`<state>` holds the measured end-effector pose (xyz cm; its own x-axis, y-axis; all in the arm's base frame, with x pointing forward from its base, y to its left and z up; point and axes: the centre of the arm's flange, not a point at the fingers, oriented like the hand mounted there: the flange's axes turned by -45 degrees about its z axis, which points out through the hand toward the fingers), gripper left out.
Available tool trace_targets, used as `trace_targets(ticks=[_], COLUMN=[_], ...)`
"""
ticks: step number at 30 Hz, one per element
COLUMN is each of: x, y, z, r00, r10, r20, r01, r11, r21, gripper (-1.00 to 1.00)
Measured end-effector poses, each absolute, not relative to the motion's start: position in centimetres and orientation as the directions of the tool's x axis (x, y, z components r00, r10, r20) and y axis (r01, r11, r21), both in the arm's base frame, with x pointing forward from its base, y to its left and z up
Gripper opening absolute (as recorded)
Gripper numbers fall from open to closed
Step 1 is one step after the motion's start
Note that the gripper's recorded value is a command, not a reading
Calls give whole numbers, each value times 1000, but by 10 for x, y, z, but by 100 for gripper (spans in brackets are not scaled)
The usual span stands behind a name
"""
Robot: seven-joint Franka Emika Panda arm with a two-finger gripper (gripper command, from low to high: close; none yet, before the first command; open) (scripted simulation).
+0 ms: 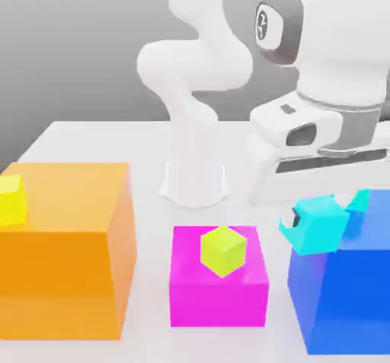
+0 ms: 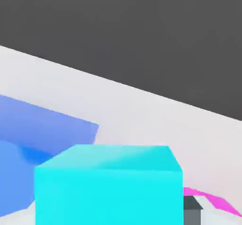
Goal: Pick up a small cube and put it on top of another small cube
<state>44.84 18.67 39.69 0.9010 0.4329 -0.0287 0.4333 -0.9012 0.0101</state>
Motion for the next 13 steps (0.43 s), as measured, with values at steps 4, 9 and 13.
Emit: trace_targets(ticks=[4, 9, 13], x=[400, 364, 362], y=[218, 239, 239], z=[440, 425, 402], r00=[820, 764, 762], r10=[572, 645, 648], r20=[-14, 0, 0], r01=[572, 645, 648], r11=[-820, -764, -762], r21=[-6, -6, -6], gripper=[-100, -100, 100])
